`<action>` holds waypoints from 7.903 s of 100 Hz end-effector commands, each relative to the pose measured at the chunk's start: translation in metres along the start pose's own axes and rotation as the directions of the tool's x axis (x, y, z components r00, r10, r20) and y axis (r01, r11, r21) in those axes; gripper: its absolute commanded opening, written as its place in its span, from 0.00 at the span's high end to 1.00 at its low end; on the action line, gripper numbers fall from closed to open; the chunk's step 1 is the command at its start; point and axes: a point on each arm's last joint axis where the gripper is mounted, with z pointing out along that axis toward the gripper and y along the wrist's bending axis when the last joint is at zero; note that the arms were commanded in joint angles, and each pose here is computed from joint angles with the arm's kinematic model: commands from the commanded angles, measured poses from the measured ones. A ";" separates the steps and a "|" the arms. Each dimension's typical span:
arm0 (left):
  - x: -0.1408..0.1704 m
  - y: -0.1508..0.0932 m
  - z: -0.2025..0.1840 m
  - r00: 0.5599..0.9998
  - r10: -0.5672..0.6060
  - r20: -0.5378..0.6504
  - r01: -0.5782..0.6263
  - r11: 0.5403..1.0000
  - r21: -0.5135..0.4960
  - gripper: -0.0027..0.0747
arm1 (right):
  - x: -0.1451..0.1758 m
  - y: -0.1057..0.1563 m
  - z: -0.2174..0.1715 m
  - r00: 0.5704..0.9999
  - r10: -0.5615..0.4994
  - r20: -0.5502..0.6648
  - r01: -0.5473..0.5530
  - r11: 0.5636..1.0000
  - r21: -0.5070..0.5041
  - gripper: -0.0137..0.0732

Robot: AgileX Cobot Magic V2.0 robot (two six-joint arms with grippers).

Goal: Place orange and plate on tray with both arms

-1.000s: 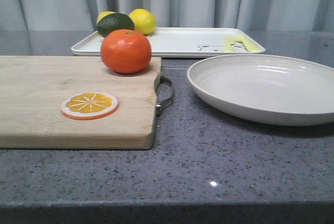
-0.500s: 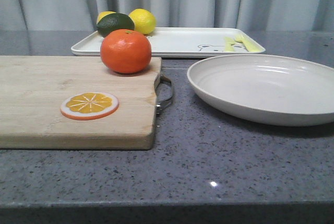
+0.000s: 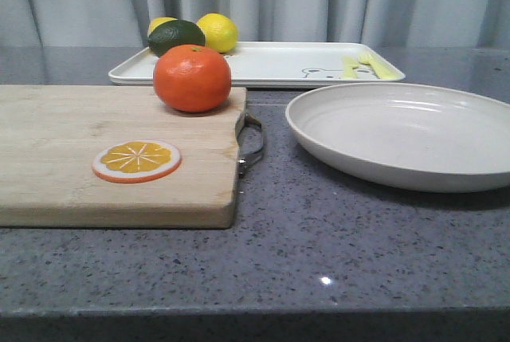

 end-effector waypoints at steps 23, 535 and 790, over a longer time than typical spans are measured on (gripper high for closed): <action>-0.010 0.000 0.012 0.999 0.000 0.053 0.001 1.000 -0.003 0.58 | -0.019 0.000 0.000 0.994 -0.010 0.109 0.010 1.000 -0.002 0.92; -0.003 -0.353 0.170 0.560 0.482 -0.674 0.408 0.547 0.731 0.24 | -0.019 0.000 0.000 0.994 -0.010 0.109 0.010 1.000 -0.002 0.92; -0.006 -0.068 -0.061 0.947 -0.129 -0.295 0.310 0.613 0.726 0.99 | -0.019 0.000 0.000 0.994 -0.010 0.109 0.010 1.000 -0.002 0.92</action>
